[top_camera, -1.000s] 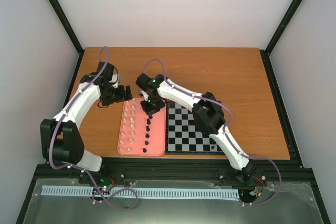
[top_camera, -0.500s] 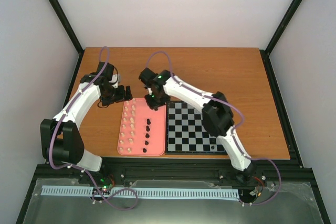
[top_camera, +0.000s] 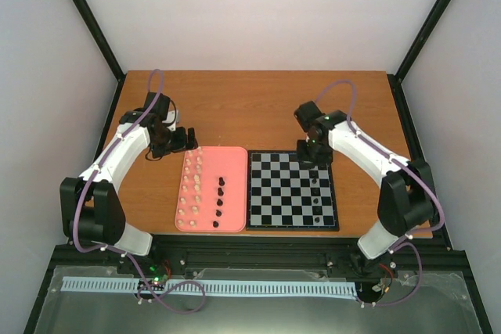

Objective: Set up the chess pieces on the board
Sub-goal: Place the chess piece on the chessboard.

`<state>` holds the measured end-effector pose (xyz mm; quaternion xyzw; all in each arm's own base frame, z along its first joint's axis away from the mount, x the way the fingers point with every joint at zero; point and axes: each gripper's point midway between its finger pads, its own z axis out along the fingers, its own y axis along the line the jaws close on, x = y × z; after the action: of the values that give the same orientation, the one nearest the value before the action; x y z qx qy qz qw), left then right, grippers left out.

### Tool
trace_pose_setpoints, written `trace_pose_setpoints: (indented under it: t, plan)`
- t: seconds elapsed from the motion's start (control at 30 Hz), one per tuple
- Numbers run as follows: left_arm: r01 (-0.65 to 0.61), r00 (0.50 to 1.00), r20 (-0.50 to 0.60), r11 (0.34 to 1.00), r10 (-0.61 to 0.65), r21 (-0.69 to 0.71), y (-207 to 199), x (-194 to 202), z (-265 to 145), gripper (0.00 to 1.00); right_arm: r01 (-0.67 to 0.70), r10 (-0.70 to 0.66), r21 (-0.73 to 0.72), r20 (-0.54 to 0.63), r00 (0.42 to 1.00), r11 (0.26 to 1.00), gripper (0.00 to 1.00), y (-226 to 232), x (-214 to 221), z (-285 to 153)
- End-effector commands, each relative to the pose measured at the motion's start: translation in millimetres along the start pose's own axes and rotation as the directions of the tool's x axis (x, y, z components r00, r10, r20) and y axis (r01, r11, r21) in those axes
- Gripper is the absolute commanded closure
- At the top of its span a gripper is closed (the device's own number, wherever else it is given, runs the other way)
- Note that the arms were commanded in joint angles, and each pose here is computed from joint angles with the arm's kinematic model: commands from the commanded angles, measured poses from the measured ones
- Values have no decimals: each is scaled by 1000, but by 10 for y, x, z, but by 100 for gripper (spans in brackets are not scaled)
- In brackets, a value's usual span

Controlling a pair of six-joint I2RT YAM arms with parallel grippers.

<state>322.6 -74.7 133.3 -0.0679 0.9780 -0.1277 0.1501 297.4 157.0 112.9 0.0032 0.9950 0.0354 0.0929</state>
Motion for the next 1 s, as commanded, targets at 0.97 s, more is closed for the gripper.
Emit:
trace_pose_setpoints:
  t: [0.97]
  plan:
    - [-4,1000,-15,1000,4,3,-21,-41,74,0,-299,298,4,37,954,954,97,-816,135,425]
